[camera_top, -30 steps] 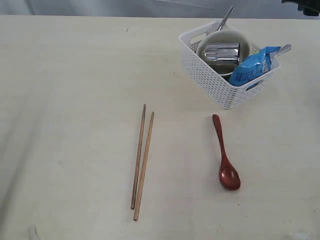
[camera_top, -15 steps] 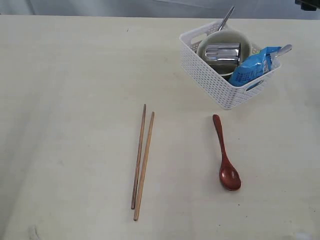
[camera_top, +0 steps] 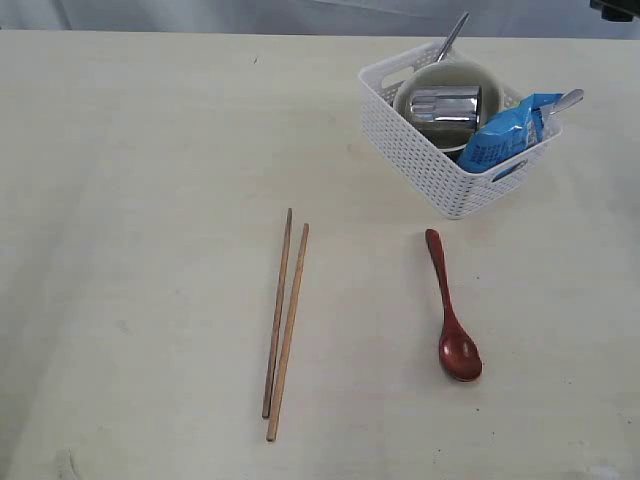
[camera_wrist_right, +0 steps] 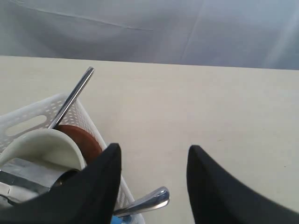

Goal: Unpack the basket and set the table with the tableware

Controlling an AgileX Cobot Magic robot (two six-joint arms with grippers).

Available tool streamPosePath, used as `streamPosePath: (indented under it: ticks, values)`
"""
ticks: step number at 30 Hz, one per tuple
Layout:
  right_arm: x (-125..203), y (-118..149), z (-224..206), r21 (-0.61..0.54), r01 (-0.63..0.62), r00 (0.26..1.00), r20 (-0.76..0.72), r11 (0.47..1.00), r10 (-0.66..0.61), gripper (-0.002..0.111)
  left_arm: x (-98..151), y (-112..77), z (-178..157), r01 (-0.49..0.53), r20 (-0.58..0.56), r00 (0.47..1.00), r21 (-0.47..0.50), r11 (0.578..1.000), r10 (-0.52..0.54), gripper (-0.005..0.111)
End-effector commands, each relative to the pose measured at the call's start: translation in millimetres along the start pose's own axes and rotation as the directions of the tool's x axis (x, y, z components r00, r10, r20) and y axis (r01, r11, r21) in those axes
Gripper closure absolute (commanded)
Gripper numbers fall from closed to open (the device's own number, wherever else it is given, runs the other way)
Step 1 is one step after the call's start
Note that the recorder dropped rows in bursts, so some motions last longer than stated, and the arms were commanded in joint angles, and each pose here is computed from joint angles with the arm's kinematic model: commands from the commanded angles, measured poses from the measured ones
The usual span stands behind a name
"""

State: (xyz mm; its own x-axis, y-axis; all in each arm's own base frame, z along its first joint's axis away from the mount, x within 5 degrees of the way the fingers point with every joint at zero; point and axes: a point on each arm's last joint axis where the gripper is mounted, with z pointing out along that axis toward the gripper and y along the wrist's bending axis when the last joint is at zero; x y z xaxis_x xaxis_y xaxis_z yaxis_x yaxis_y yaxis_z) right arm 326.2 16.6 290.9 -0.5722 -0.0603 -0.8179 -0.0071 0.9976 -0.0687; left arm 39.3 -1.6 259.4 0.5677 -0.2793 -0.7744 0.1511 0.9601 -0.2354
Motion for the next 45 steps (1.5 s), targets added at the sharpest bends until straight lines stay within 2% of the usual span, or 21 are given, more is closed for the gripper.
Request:
streamPosePath:
  ticks: [1,3,7,10,12,19,22,23,25,27,30,33,35,37,38,40,43,45]
  values:
    - [-0.6,-1.8,-0.4,0.002,0.004,1.000,0.013,1.000,-0.004,0.064,1.2,-1.3,-0.4,0.063,-0.009,0.998,0.018,0.998,-0.062,0.068]
    - [-0.6,-1.8,-0.4,0.002,0.004,1.000,0.013,1.000,-0.004,0.064,1.7,-3.3,-0.5,0.062,-0.016,0.998,0.040,0.997,-0.062,0.063]
    - [-0.6,-1.8,-0.4,0.002,0.004,1.000,0.013,1.000,-0.004,0.064,4.6,-6.9,-0.8,0.018,-0.047,0.999,0.079,0.997,-0.014,0.035]
    - [-0.6,-1.8,-0.4,0.002,0.004,1.000,0.013,1.000,-0.004,0.064,7.6,-5.4,-0.9,0.011,-0.080,0.997,0.064,0.998,-0.005,0.022]
    - [-0.6,-1.8,-0.4,0.002,0.004,1.000,0.013,1.000,-0.004,0.064,10.4,-3.4,-1.0,0.012,-0.110,0.994,0.041,0.999,-0.007,0.020]
    - [-0.6,-1.8,-0.4,0.002,0.004,1.000,0.013,1.000,-0.004,0.064,9.8,-3.3,-1.0,0.013,-0.103,0.995,0.039,0.999,-0.009,0.020]
    - [-0.5,-1.8,-0.4,0.002,0.004,1.000,0.012,1.000,-0.004,0.064,10.2,-2.4,-1.0,0.083,-0.110,0.991,0.022,0.996,-0.080,0.019]
    - [-0.5,-1.8,-0.4,0.002,0.004,1.000,0.012,1.000,-0.004,0.064,11.6,-2.6,-1.2,0.084,-0.125,0.989,0.023,0.996,-0.080,0.018]
    - [-0.5,-1.6,-0.4,0.000,-0.003,1.000,0.012,1.000,0.003,0.064,20.7,-3.6,3.7,0.113,-0.237,0.966,0.019,0.993,-0.106,0.018]
    - [-0.5,-1.6,-0.4,0.000,-0.003,1.000,0.012,1.000,0.003,0.064,22.5,-8.7,15.8,0.148,-0.335,0.934,0.037,0.988,-0.127,0.021]
    - [-0.4,-1.2,-0.4,-0.004,-0.019,1.000,0.010,1.000,0.019,0.064,21.0,-16.2,42.2,0.129,-0.457,0.886,0.090,0.988,-0.074,0.025]
    - [-0.3,-1.2,-0.4,-0.005,-0.020,1.000,0.010,1.000,0.020,0.064,26.6,-21.2,77.4,0.163,-0.598,0.799,0.123,0.979,-0.058,0.026]
    - [-0.3,-1.2,-0.4,-0.005,-0.020,1.000,0.010,1.000,0.020,0.064,38.0,-21.6,104.6,0.189,-0.711,0.702,0.133,0.973,-0.039,0.026]
    - [-0.3,-1.2,-0.4,-0.005,-0.020,1.000,0.010,1.000,0.020,0.064,55.4,-18.9,130.4,0.207,-0.821,0.572,0.138,0.969,-0.005,0.027]
    - [-0.3,-1.2,-0.4,-0.005,-0.020,1.000,0.010,1.000,0.020,0.064,67.2,-15.2,140.3,0.210,-0.865,0.502,0.129,0.969,0.006,0.030]
    - [-0.3,-1.2,-0.4,-0.005,-0.020,1.000,0.010,1.000,0.020,0.064,86.7,-10.6,163.9,0.245,-0.909,0.416,0.102,0.964,-0.010,0.037]
    - [-0.3,-1.2,-0.4,-0.005,-0.020,1.000,0.010,1.000,0.020,0.064,110.6,-14.7,190.7,0.281,-0.927,0.374,0.154,0.947,0.040,0.039]
    - [-0.3,-1.2,-0.4,-0.005,-0.020,1.000,0.010,1.000,0.020,0.064,123.0,-18.6,205.8,0.245,-0.915,0.387,0.220,0.944,0.113,0.038]
